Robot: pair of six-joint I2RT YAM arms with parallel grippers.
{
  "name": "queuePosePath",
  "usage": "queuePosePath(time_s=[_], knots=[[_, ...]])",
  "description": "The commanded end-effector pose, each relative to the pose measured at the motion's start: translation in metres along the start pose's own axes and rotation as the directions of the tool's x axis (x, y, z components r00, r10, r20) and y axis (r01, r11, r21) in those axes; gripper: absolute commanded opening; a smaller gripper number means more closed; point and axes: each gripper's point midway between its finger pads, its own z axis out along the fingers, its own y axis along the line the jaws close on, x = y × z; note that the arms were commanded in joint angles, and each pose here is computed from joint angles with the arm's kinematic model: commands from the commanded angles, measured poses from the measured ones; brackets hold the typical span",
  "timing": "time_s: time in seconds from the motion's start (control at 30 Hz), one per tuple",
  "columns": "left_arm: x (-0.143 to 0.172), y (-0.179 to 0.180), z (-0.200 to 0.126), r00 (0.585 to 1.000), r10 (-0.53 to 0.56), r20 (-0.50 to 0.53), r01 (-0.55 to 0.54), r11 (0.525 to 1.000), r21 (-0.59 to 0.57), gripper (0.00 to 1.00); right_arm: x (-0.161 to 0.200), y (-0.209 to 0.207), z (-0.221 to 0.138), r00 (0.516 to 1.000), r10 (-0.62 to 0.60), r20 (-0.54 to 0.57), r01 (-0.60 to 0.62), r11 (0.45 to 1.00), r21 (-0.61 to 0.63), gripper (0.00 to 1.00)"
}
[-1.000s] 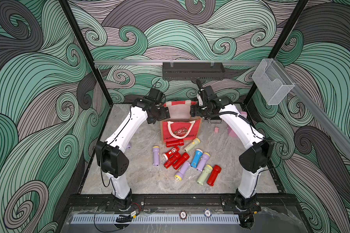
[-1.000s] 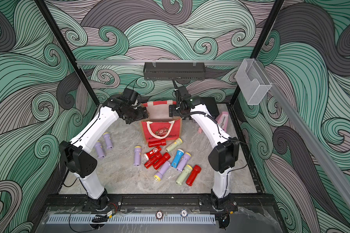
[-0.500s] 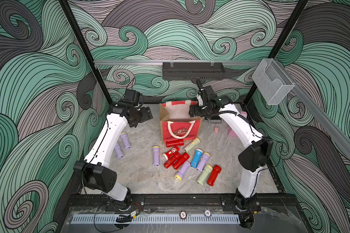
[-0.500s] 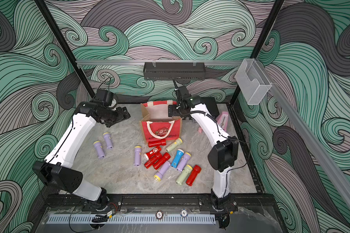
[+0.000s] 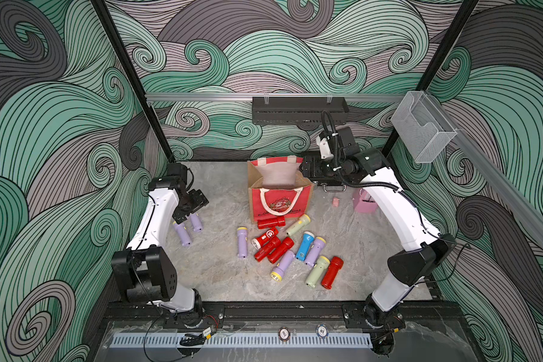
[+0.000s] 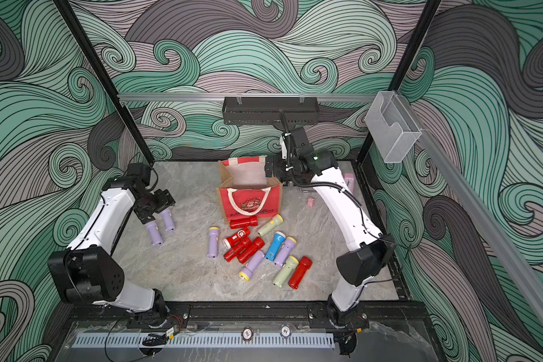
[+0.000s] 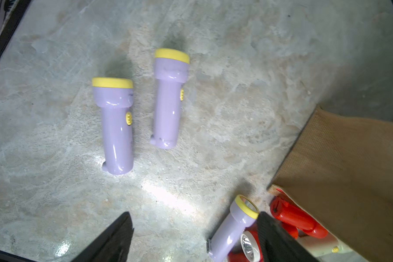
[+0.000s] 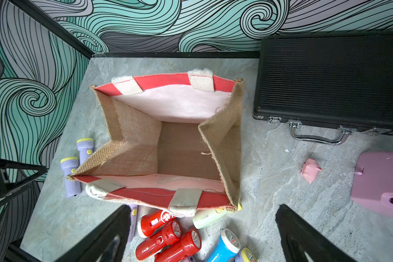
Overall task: Put the flashlights into the tote bags
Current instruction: Pick up the flashlight from the center of the board.
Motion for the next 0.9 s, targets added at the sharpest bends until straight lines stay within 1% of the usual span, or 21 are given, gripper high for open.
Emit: queuePosePath(time_s=[0.0,0.07,0.17,0.33,0.43,0.6,0.87], knots=[[-0.02,0.008,0.01,0.998,-0.054,0.03,0.054,0.999,-0.004,0.85,0.015,0.006,0.006,0.998,0.002,-0.06,-0.004,0.999,-0.032,0.99],[-0.026,0.007,0.018,0.998,-0.055,0.004,0.055,0.998,0.003,0.82,0.016,0.014,0.007,0.998,-0.012,-0.059,0.009,0.998,-0.063,0.99],[-0.033,0.011,0.027,0.998,-0.045,-0.035,0.043,0.998,-0.045,0.8,0.015,0.029,0.004,0.998,-0.042,-0.045,0.036,0.992,-0.12,1.0],[-0.037,0.031,0.034,0.989,-0.139,-0.05,0.139,0.99,-0.021,0.77,0.016,0.047,-0.002,0.997,-0.078,-0.024,0.073,0.983,-0.17,1.0],[-0.031,0.044,0.038,0.984,-0.165,-0.069,0.162,0.986,-0.038,0.77,0.019,0.056,-0.003,0.995,-0.101,-0.019,0.095,0.977,-0.192,1.0],[-0.016,0.064,0.052,0.975,-0.2,-0.098,0.193,0.978,-0.077,0.77,0.024,0.061,0.001,0.994,-0.106,-0.027,0.098,0.972,-0.215,0.99],[-0.004,0.085,0.076,0.967,-0.213,-0.142,0.198,0.974,-0.112,0.77,0.024,0.063,0.004,0.994,-0.102,-0.025,0.093,0.969,-0.228,1.0]])
